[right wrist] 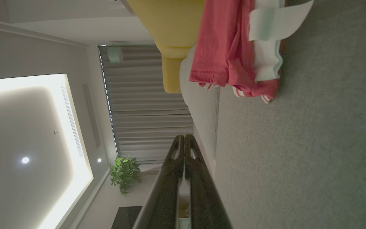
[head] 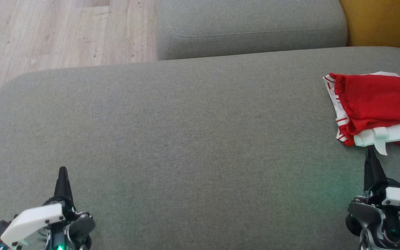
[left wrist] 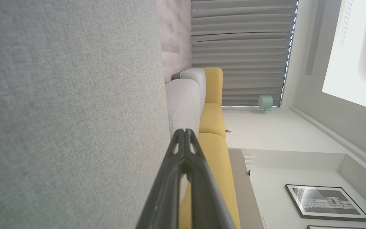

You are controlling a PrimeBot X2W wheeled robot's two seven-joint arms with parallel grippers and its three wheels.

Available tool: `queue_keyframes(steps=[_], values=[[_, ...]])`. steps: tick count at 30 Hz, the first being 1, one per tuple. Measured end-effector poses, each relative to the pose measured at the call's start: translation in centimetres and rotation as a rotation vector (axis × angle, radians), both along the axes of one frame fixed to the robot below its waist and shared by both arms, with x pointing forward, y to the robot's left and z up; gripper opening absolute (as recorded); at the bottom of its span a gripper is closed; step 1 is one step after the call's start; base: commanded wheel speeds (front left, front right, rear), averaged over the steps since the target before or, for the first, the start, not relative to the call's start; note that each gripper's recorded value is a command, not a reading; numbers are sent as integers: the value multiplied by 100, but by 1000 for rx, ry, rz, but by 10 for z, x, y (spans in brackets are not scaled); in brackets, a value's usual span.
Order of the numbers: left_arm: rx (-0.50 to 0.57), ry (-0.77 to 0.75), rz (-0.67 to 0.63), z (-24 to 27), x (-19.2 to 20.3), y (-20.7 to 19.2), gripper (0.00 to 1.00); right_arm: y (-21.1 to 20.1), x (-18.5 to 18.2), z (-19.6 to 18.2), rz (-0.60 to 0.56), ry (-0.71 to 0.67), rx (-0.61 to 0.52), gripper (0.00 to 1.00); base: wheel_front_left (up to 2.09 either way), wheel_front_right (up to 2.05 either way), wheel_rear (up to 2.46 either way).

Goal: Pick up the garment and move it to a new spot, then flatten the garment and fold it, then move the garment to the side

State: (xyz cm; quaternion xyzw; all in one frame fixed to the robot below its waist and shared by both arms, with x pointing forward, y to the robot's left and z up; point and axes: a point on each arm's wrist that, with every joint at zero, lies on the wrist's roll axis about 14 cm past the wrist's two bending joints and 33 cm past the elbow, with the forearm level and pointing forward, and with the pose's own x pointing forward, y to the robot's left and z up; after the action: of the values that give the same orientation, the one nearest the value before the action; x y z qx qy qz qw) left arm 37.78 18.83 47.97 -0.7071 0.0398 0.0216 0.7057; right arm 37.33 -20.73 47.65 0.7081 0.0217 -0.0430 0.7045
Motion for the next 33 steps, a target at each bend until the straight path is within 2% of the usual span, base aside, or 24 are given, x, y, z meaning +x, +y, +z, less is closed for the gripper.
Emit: queue_keyframes(steps=[33], values=[[0, 0, 1, 0, 0, 0, 0, 0, 0, 0, 0, -1, 0, 0, 0, 0, 0]])
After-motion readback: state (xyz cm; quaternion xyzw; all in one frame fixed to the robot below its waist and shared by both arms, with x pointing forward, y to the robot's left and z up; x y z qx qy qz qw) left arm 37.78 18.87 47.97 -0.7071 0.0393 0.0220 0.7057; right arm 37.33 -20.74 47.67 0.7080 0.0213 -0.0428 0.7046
